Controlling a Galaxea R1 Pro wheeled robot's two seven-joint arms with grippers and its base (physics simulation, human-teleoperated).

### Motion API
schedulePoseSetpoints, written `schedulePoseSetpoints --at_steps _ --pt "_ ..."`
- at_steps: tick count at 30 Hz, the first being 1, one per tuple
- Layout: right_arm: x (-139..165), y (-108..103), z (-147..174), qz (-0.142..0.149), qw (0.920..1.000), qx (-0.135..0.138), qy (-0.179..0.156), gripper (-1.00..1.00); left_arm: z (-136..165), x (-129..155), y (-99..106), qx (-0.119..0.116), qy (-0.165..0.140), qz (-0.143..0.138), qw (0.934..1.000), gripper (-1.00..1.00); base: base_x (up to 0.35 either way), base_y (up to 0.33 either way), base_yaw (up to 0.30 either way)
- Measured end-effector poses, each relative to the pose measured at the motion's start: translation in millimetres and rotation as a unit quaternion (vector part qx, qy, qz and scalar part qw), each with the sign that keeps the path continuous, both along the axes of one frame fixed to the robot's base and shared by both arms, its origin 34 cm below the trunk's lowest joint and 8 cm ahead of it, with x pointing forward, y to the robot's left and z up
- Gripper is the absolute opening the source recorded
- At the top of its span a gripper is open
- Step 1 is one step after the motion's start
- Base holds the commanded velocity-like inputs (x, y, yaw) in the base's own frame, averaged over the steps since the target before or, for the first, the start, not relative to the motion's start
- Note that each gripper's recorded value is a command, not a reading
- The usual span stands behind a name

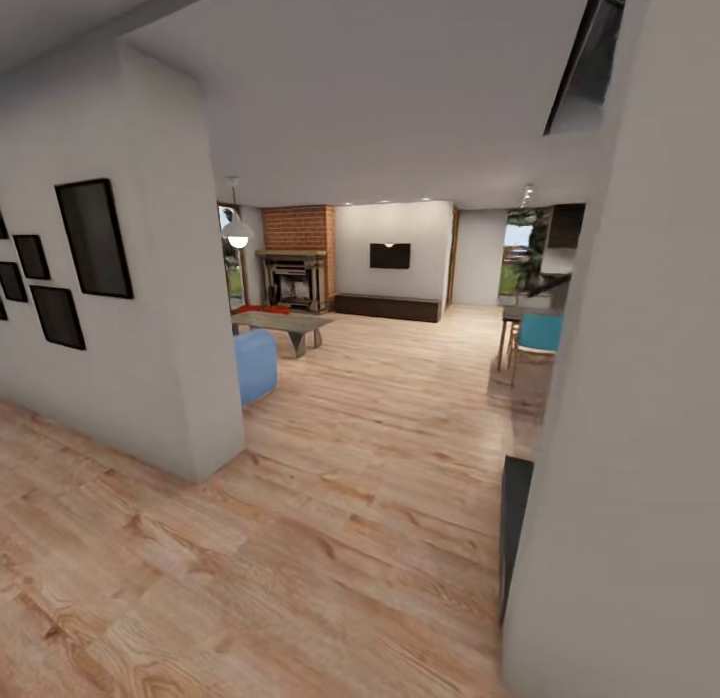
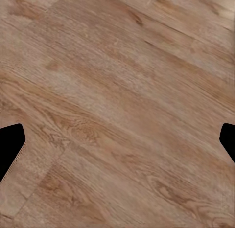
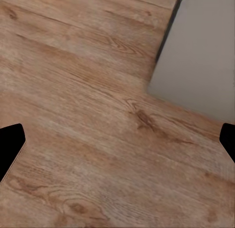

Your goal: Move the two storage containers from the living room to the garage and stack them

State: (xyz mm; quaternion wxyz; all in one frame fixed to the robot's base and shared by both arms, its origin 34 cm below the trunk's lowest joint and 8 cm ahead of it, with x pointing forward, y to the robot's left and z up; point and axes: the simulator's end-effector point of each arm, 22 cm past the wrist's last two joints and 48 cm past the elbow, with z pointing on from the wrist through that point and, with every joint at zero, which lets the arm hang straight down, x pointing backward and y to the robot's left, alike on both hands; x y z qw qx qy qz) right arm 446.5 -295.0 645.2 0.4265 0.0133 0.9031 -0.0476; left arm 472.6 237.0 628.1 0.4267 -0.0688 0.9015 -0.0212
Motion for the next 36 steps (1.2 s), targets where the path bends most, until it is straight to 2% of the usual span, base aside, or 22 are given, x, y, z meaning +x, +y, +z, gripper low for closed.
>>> schedulePoseSetpoints --at_steps 21,29,36 --pt "0.0 0.0 0.0 0.000 1.0000 0.000 0.000 1.00 -0.2 -0.2 0.3 0.000 0.001 0.000 1.0000 1.00 0.324 0.127 0.000" --pt "0.1 0.1 0.1 0.000 1.0000 0.000 0.000 1.00 -9.3 -8.0 0.2 -0.002 0.028 0.000 0.9996 1.00 0.325 0.018 0.000" --pt "0.0 -0.2 0.0 -0.001 1.0000 0.000 0.000 1.00 -9.9 -8.5 0.6 -0.002 0.030 0.001 0.9996 1.00 0.325 0.000 0.000"
